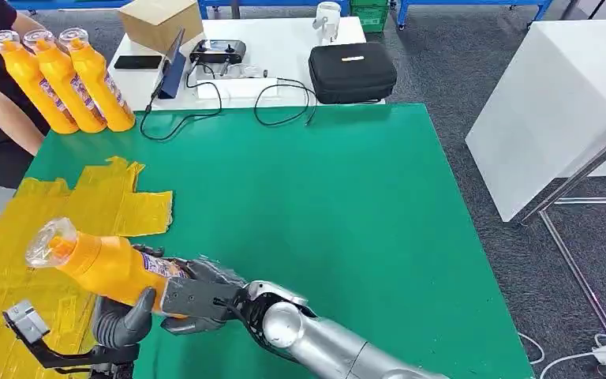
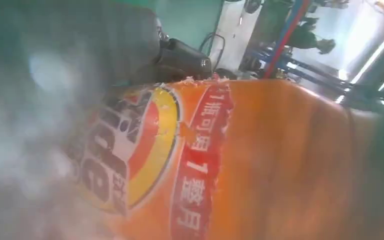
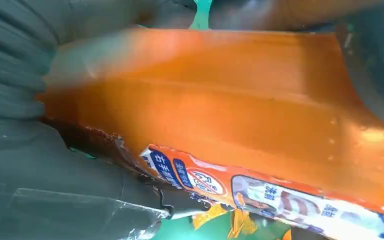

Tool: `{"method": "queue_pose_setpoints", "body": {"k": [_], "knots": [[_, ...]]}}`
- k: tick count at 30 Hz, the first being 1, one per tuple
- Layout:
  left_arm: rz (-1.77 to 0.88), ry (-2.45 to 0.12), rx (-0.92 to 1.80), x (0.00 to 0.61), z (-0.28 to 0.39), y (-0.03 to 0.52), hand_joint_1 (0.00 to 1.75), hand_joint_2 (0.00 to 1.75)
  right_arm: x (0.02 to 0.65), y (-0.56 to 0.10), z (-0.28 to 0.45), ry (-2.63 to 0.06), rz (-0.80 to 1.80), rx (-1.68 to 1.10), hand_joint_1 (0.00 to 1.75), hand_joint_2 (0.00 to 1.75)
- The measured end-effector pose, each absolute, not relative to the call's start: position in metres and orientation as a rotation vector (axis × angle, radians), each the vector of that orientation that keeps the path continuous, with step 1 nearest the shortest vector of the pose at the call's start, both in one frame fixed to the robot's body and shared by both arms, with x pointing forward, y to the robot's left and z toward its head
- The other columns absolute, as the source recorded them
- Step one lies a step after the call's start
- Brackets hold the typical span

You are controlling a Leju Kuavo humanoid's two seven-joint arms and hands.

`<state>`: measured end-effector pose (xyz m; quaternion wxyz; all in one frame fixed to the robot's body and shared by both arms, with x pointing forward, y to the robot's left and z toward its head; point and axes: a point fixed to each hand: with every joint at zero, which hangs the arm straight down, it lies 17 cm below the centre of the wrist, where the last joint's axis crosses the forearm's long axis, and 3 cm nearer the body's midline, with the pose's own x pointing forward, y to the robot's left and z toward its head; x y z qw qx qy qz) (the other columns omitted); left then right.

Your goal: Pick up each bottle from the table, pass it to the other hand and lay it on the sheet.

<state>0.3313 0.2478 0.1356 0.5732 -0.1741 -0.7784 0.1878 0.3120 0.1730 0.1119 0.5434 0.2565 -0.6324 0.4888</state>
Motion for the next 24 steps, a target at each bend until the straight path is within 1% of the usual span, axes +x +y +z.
{"method": "queue_pose_setpoints", "body": {"k": [5, 6, 7, 9, 10, 21, 24], "knots": [[0.446, -1.823, -0.405, 0.331, 0.135, 0.249, 1.75, 1.75, 0.31, 0.174, 0.11, -1.497, 1.172, 0.609, 1.75, 1.75], [0.446, -1.823, -0.404, 0.331, 0.135, 0.249, 1.75, 1.75, 0.31, 0.174, 0.11, -1.497, 1.172, 0.608, 0.16, 1.75], [0.447, -1.823, -0.402, 0.332, 0.135, 0.249, 1.75, 1.75, 0.31, 0.174, 0.11, -1.496, 1.172, 0.608, 0.0, 1.75], [0.448, -1.825, -0.399, 0.332, 0.135, 0.25, 1.75, 1.75, 0.309, 0.174, 0.109, -1.494, 1.176, 0.609, 0.0, 1.75], [0.449, -1.825, -0.39, 0.333, 0.135, 0.251, 1.75, 1.75, 0.309, 0.174, 0.109, -1.494, 1.174, 0.608, 0.0, 0.0], [0.429, -1.838, -0.338, 0.337, 0.136, 0.253, 1.75, 1.75, 0.31, 0.171, 0.104, -1.488, 1.149, 0.603, 0.0, 0.0], [0.384, -1.864, -0.22, 0.339, 0.136, 0.259, 1.75, 1.75, 0.31, 0.168, 0.101, -1.487, 1.133, 0.597, 0.0, 0.0]]}}
